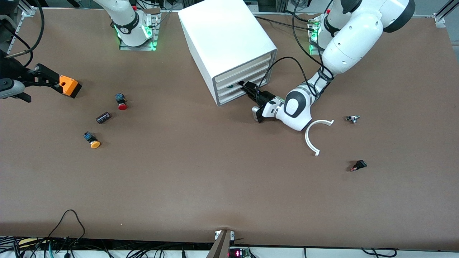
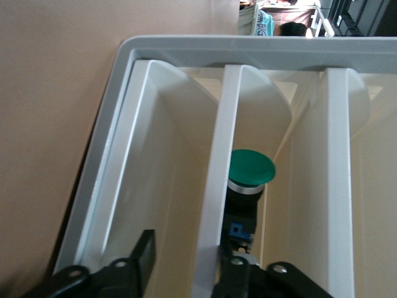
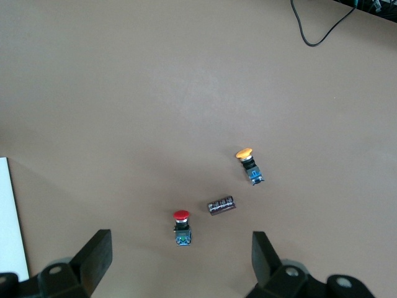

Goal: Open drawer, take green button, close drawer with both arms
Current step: 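Pull the lowest drawer open with the left gripper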

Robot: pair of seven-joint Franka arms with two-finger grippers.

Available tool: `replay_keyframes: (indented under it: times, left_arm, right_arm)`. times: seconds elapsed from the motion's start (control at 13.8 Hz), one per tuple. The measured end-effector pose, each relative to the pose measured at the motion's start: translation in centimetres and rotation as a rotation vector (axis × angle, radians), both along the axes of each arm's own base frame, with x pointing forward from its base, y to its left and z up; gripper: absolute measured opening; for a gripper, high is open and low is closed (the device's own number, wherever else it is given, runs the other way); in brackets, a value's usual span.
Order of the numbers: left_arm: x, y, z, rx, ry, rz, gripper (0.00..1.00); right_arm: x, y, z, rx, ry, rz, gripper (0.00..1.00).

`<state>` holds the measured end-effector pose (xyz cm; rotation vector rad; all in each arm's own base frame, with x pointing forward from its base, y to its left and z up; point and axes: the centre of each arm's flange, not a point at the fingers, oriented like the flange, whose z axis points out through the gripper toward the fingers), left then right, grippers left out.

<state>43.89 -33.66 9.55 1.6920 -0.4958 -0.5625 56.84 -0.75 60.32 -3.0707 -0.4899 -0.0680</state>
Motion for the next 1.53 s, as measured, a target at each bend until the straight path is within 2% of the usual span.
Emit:
replay_keyframes:
  times: [0.07, 0.22, 0.29, 0.44, 0.94, 1.53]
  left_arm:
    - [0.0, 0.0, 0.1, -0.006, 0.005, -0.002, 0.41]
    - [-0.1, 0.0, 0.4, -0.027, 0.025, -0.005, 0.21]
    - [-0.2, 0.0, 0.5, -0.036, 0.033, -0.006, 0.14]
    - [-0.1, 0.1, 0.4, -0.044, 0.032, -0.006, 0.11]
    - [0.5, 0.9, 0.4, -0.049, 0.027, 0.011, 0.11]
    - [4.4, 6.0, 0.5, -0.049, 0.008, 0.122, 0.11]
  right_arm:
    - [0.0, 0.0, 0.0, 0.0, 0.0, 0.0, 1.0]
    - [0.0, 0.0, 0.0, 0.0, 0.0, 0.0, 1.0]
    - [0.0, 0.0, 0.0, 0.0, 0.0, 0.0, 1.0]
    - [0.0, 0.1, 0.0, 0.0, 0.0, 0.002, 1.0]
    - [0.6, 1.8, -1.2, -0.003, 0.02, 0.031, 1.0]
    - [1.9, 2.9, -3.3, -0.01, 0.034, 0.044, 1.0]
